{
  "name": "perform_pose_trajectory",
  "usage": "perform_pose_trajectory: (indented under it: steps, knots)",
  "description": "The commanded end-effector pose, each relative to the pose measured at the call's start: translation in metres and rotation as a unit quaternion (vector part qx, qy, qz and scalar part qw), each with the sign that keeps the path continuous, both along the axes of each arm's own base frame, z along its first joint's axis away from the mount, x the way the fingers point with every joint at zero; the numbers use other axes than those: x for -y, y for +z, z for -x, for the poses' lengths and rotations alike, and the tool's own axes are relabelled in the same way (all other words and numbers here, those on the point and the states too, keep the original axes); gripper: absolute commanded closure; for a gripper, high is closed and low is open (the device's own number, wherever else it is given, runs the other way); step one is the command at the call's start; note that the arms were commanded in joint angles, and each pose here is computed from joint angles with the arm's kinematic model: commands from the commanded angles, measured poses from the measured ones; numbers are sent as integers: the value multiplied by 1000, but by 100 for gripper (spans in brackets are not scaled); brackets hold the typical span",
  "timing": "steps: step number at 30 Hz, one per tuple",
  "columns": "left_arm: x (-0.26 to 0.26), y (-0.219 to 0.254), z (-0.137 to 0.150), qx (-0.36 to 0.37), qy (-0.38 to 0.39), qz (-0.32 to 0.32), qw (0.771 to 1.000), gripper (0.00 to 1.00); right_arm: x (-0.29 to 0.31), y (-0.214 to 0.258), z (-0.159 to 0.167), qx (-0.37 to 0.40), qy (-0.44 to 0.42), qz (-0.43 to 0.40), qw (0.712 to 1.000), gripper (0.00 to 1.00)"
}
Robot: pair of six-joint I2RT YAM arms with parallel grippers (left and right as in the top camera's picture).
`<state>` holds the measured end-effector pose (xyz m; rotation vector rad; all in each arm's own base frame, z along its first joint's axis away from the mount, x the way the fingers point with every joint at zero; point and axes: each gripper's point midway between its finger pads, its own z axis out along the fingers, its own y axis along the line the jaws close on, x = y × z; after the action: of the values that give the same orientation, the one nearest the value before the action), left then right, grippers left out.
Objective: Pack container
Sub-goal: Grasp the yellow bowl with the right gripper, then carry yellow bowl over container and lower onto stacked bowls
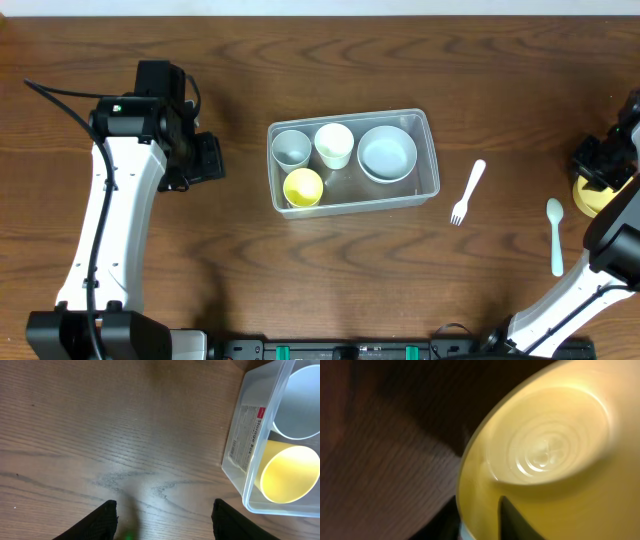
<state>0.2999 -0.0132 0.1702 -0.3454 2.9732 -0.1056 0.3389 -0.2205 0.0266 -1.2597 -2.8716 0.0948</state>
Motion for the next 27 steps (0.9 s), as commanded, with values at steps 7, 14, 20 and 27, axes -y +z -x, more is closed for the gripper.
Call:
perform_pose_trajectory:
  steps: [7,14,20,27]
  knots:
    - [0,3,3,2,0,2,1000,39,-9,-3,-4,-5,21,-1,1000,99]
    - [0,3,4,0,-1,2,1000,39,-21,29,-26,48,46,3,998,99]
    - [0,3,4,0,-1,2,1000,39,-92,139,-73,209,214,0,954,98]
    - [0,3,4,0,0,2,1000,38,-254,211,-66,275,468,1,840,95]
